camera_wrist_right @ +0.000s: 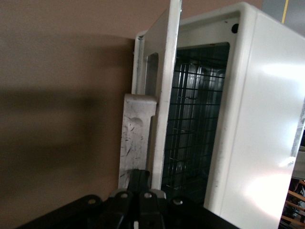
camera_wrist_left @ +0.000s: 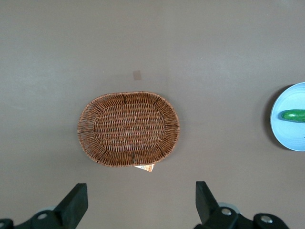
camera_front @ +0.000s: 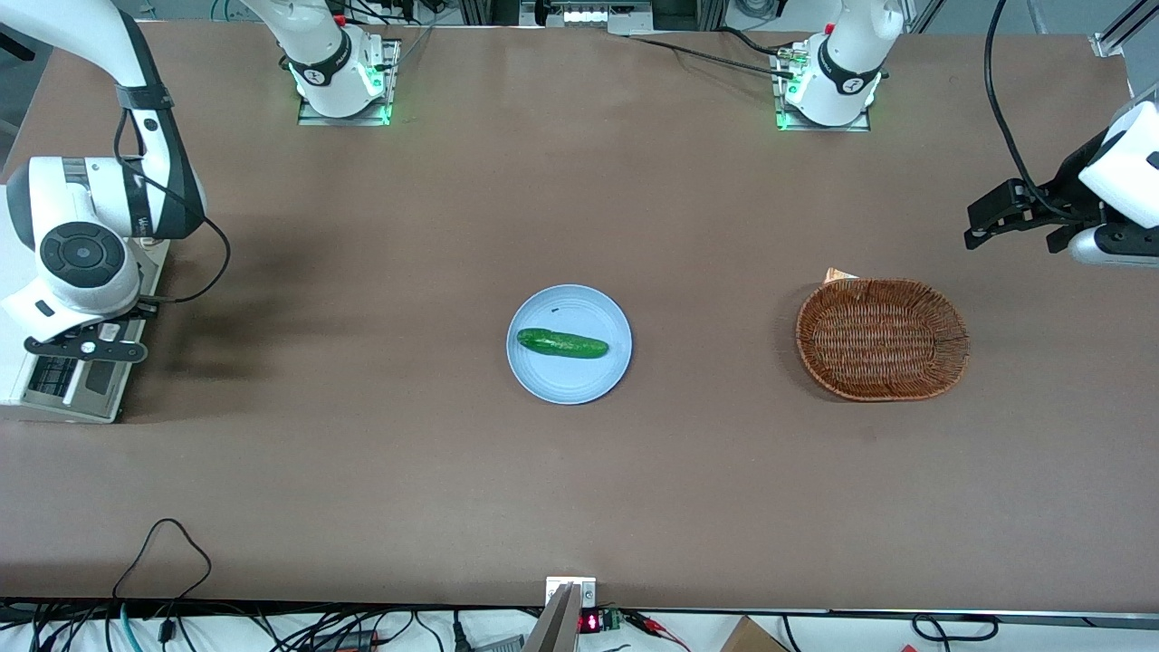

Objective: Open oven door with right arm only

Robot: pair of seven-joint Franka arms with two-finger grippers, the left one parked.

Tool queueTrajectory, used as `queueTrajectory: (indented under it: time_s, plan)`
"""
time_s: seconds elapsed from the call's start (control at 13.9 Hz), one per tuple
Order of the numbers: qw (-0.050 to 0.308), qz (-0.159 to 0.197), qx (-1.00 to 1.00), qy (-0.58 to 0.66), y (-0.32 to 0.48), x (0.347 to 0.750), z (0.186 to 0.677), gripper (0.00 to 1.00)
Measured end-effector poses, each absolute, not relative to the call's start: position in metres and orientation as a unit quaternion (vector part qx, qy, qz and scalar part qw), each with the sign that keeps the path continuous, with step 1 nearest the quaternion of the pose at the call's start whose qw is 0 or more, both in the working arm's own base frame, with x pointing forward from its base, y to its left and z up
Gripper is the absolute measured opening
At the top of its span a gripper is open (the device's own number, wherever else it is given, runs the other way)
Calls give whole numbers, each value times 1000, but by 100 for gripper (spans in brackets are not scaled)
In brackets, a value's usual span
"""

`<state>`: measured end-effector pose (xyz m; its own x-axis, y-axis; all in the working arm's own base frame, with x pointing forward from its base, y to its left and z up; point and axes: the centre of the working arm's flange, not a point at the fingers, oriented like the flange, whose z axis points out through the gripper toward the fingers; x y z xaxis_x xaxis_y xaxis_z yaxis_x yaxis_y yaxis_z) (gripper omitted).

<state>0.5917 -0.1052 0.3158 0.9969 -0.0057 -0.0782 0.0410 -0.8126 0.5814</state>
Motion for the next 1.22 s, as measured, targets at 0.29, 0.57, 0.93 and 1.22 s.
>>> queueTrajectory:
  time_s: [0.29, 0.57, 0.93, 1.22]
  plan:
    - [286, -35, 958, 12, -89, 592, 305, 1]
    - [272, -34, 962, 18, -75, 593, 290, 1]
    - [242, -31, 970, 20, -59, 595, 260, 1]
    - [230, -32, 972, 24, -54, 596, 239, 1]
